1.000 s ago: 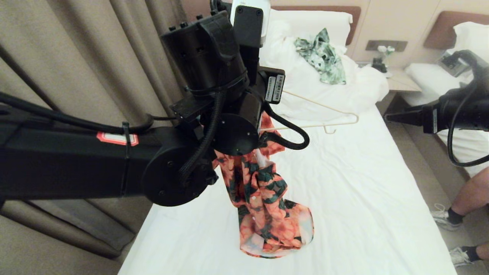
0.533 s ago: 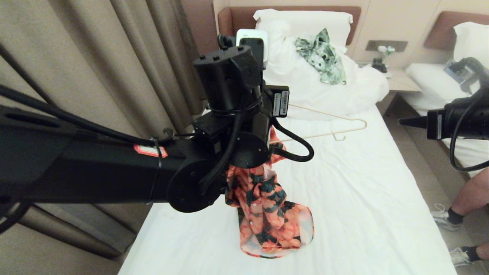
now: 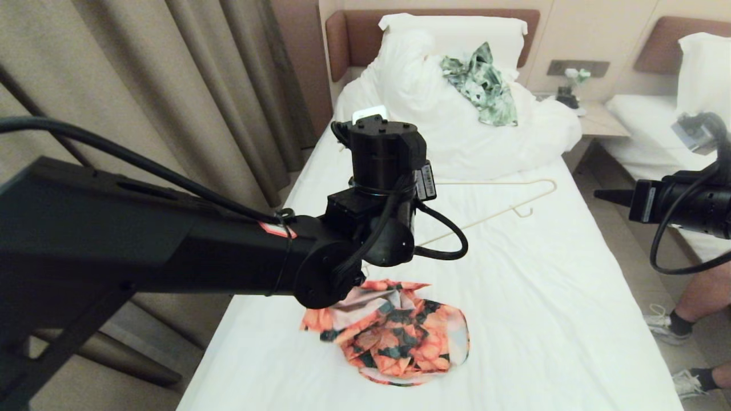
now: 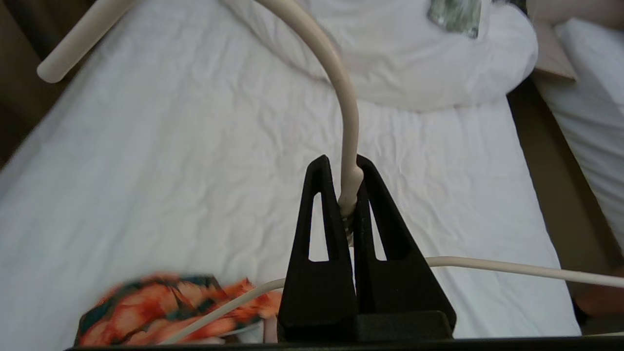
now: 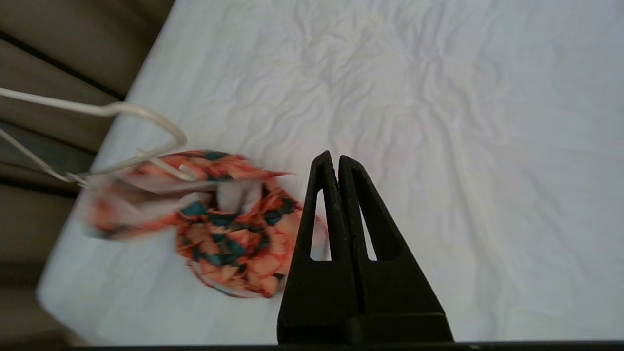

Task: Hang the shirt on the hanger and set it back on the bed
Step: Take the clothes hanger out of the clothes, then place the hanger on the bed

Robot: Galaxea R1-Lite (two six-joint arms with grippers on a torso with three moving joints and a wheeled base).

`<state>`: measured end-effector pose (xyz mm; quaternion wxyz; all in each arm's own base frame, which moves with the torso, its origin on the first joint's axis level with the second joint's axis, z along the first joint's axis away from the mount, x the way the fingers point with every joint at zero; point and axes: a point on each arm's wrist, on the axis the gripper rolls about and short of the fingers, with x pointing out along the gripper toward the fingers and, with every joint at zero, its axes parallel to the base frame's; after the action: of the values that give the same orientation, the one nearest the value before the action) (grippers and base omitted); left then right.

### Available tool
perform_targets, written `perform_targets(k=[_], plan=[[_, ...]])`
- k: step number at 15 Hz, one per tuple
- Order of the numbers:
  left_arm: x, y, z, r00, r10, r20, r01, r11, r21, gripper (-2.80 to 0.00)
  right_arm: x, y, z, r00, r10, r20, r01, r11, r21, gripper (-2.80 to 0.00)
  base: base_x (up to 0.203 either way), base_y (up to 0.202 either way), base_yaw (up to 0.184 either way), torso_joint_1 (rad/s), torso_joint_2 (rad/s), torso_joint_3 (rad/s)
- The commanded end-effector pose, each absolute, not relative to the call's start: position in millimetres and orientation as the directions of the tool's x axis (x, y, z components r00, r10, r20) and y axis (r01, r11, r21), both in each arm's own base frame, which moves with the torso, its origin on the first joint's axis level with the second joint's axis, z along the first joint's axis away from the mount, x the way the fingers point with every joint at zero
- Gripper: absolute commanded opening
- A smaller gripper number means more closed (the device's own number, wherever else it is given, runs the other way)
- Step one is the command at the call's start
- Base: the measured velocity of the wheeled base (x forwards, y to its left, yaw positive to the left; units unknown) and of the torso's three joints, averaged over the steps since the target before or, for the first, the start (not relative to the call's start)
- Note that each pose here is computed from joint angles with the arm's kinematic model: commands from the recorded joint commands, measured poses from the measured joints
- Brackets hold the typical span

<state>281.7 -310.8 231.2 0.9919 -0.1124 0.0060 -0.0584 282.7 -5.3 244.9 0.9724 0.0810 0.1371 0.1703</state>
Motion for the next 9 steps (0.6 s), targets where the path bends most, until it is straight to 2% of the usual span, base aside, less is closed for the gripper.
perform_targets(k=[1, 5, 9], plan=[[288, -310, 224, 0.991, -0.125, -0.039, 0.112, 0.966, -0.234, -2.8, 280, -5, 247, 0.902, 0.366, -0.229, -0.316, 0.921, 0.229, -2.8, 0.0, 0.0, 0.0, 0.0, 0.0, 0.0], [324, -288, 158, 0.954, -0.063, -0.292, 0.057, 0.998, -0.031, -2.8, 278, 0, 257, 0.911, 0.379, -0.165, -0.342, 0.915, 0.216, -2.8, 0.0, 0.0, 0.0, 0.0, 0.0, 0.0], [351, -281, 82, 0.878, -0.029, -0.477, 0.098, 0.988, 0.12, -2.8, 269, 2, 282, 0.924, 0.379, -0.048, -0.36, 0.906, 0.223, -2.8, 0.0, 0.0, 0.0, 0.0, 0.0, 0.0]])
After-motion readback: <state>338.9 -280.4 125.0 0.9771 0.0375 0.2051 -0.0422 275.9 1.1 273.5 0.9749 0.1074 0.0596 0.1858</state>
